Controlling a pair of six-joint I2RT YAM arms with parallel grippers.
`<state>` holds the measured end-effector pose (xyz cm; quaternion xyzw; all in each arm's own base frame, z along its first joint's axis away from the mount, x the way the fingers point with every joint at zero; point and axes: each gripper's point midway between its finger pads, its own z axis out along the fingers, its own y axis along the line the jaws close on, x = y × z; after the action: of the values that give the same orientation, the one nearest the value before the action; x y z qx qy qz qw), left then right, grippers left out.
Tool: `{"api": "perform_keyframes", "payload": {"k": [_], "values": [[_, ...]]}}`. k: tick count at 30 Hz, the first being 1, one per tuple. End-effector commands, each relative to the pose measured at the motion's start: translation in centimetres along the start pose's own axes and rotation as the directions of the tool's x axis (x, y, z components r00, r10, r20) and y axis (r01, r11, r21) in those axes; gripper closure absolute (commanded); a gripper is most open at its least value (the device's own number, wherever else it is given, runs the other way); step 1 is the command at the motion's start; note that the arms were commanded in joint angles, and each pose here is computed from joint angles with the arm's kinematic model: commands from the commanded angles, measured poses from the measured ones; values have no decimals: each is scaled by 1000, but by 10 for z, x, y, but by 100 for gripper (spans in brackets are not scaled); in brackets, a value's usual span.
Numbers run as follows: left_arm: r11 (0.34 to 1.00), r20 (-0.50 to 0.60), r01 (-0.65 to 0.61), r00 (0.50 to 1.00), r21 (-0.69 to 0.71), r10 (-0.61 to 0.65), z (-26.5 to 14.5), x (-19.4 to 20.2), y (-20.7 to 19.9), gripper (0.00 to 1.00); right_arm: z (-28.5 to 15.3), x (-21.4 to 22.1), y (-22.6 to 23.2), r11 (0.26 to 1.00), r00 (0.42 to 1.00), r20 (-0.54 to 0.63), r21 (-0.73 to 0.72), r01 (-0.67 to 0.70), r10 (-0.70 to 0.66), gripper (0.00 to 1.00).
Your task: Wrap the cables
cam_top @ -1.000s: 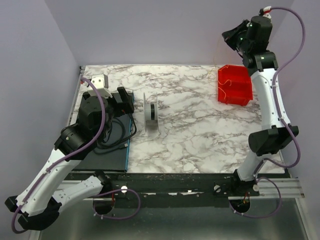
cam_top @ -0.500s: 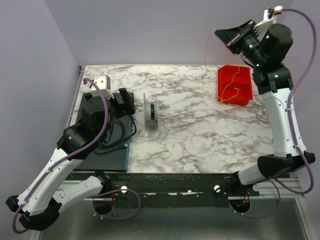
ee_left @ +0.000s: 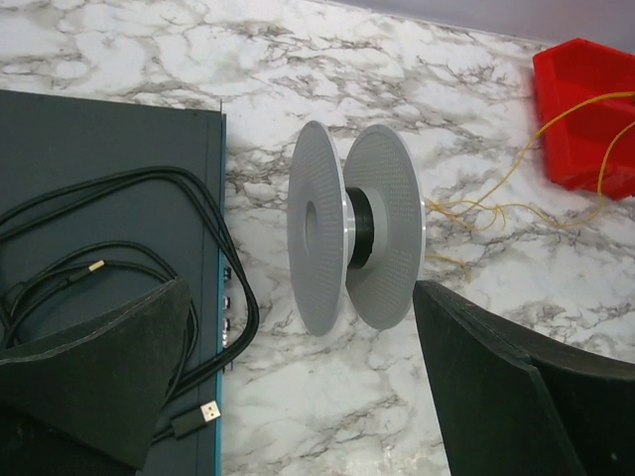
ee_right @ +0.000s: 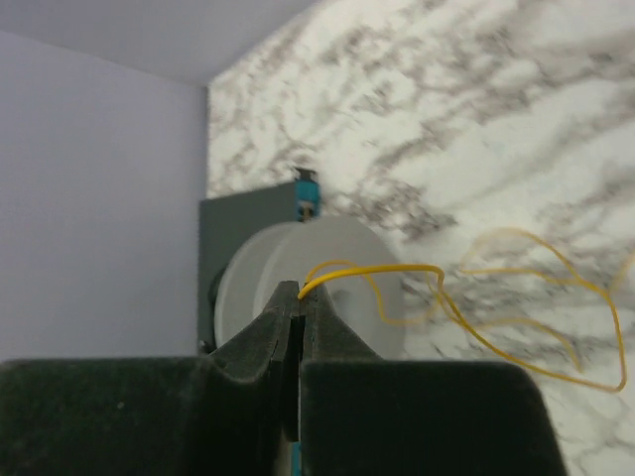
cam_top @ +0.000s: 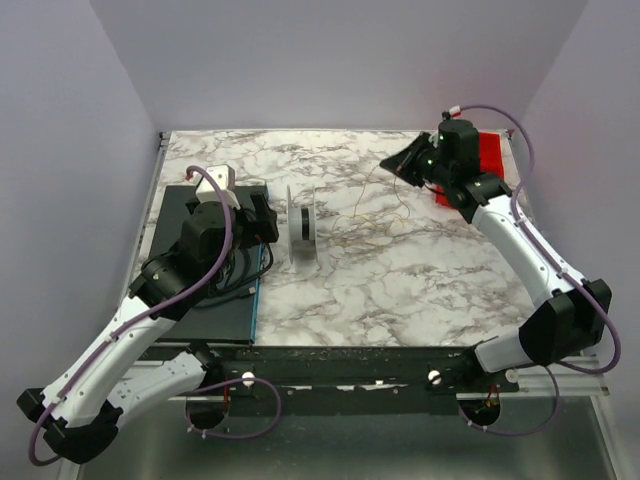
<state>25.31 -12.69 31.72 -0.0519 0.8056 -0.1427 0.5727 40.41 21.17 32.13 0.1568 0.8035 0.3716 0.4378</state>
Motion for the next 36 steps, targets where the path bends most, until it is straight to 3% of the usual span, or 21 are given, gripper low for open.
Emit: {"api": "perform_keyframes", "payload": {"k": [1, 2, 3, 5, 8, 10, 13, 18, 22, 25, 28, 31, 36], "values": [[999, -22, 30, 999, 40, -29, -7, 9, -1, 1, 16, 26, -91, 978, 998, -26, 204, -50, 57, 99], [998, -26, 30, 999, 47, -29, -8, 11, -1, 1, 19, 36, -114, 970, 997, -45, 238, -55, 67, 99], [998, -30, 28, 999, 50, -26, -9, 13, 0, 1, 22, 46, -129, 963, 995, -72, 266, -47, 69, 91], [998, -42, 23, 999, 59, -20, -10, 17, -1, 1, 23, 64, -155, 941, 989, -131, 337, -18, 65, 67], [998, -53, 23, 998, 65, -19, -11, 19, -1, 1, 13, 68, -168, 932, 992, -126, 360, 41, 6, 26], [997, -58, 27, 998, 73, -23, -12, 23, -2, 1, 1, 60, -170, 922, 994, -101, 379, 80, -45, 21], [996, -61, 39, 998, 81, -34, -12, 26, -2, 1, -16, 47, -163, 909, 987, -74, 386, 158, -140, 21], [996, -69, 53, 996, 72, -48, -10, 33, 0, 1, -18, 71, -131, 866, 939, -159, 365, 342, -304, 23], [996, -66, 58, 996, 68, -53, -11, 31, 1, 1, -2, 111, -109, 910, 917, -248, 198, 364, -313, 35], [996, -60, 60, 997, 62, -56, -13, 29, 3, 1, 12, 139, -100, 913, 882, -322, 106, 393, -342, 50], [997, -56, 59, 997, 58, -56, -15, 26, 4, 1, 31, 162, -106, 900, 835, -394, 40, 434, -385, 59], [997, -51, 60, 997, 55, -58, -16, 24, 5, 1, 49, 177, -114, 883, 797, -440, 20, 469, -414, 62], [997, -48, 65, 997, 52, -63, -17, 22, 5, 1, 72, 186, -117, 878, 794, -448, 41, 477, -411, 64]]}}
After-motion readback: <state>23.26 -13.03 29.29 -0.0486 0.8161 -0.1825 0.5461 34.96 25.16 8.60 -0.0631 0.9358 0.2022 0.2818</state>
